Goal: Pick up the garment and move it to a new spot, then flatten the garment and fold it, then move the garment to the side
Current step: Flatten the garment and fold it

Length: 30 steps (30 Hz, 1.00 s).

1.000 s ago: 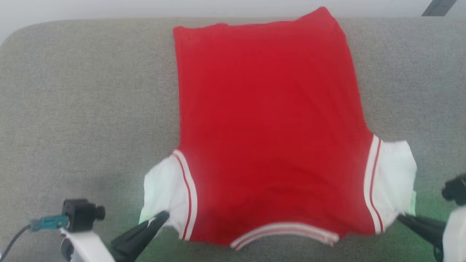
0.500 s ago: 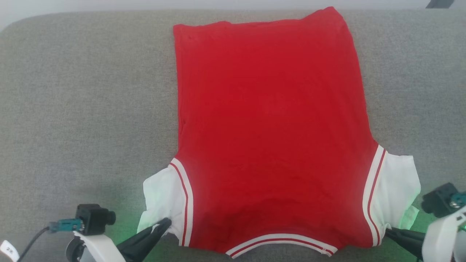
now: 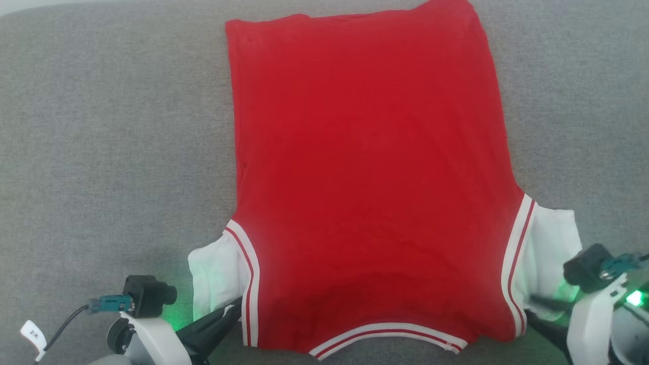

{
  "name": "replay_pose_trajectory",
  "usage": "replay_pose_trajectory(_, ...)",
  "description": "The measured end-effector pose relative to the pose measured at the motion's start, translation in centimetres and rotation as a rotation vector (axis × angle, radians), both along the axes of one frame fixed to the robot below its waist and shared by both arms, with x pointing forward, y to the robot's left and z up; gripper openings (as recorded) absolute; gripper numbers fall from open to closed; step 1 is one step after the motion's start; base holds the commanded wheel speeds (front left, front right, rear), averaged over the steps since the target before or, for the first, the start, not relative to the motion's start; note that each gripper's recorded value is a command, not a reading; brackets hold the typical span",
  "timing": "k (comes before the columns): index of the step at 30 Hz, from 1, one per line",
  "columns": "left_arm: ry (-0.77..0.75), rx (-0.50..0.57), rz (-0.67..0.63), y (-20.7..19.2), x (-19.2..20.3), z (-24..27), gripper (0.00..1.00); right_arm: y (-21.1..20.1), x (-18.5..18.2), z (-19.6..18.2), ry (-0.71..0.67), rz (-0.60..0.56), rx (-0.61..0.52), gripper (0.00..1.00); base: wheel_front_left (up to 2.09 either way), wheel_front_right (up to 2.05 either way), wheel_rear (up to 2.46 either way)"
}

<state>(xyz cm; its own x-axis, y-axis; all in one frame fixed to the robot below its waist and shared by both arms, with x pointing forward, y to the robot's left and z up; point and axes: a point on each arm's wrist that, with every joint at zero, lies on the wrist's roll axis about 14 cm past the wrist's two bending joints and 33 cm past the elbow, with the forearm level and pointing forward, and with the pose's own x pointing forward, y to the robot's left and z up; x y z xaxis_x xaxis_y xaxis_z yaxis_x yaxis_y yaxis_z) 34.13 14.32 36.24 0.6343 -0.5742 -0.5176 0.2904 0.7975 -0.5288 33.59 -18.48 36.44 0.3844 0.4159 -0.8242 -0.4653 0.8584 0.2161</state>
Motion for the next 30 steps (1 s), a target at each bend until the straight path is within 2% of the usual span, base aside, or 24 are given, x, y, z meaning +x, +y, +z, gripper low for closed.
replay_pose_trajectory(5, -0.013, -0.017, 0.002, -0.3, 0.4, 0.5, 0.0, -0.8, 1.6, 2.8, -0.055, -0.023, 0.014, 1.0, 0.0, 0.0, 0.0)
replay_pose_trajectory(9, -0.045, -0.029, 0.019, -0.3, 0.9, 1.3, 0.0, -1.2, 4.2, 7.1, -0.119, -0.007, 0.026, 1.0, 0.0, 0.0, 0.0)
replay_pose_trajectory(14, -0.059, -0.036, 0.008, -0.7, 0.5, 1.6, 0.0, -2.6, 11.1, 12.7, -0.294, -0.033, -0.006, 1.0, 0.0, 0.0, 0.0)
replay_pose_trajectory(16, -0.063, -0.039, 0.003, -1.0, 0.5, 1.6, 0.0, -2.6, 14.2, 13.8, -0.343, -0.06, -0.007, 1.0, 0.0, 0.0, 0.0)
replay_pose_trajectory(19, -0.063, -0.045, -0.003, -1.4, 0.6, 1.6, 0.0, -1.4, 18.0, 13.2, -0.326, -0.084, 0.005, 1.0, 0.0, 0.0, 0.0)
replay_pose_trajectory(23, -0.057, -0.049, 0.004, -1.5, 1.3, 1.3, 0.0, -0.5, 23.3, 12.0, -0.302, -0.109, -0.057, 1.0, 0.0, 0.0, 0.0)
replay_pose_trajectory(25, -0.049, -0.048, 0.009, -1.5, 1.5, 1.0, 0.0, -0.2, 25.4, 10.8, -0.283, -0.106, -0.125, 1.0, 0.0, 0.0, 0.0)
replay_pose_trajectory(30, -0.022, -0.052, 0.033, -1.2, 1.9, 0.1, 0.0, 1.6, 29.3, 6.8, -0.189, -0.137, -0.154, 1.0, 0.0, 0.0, 0.0)
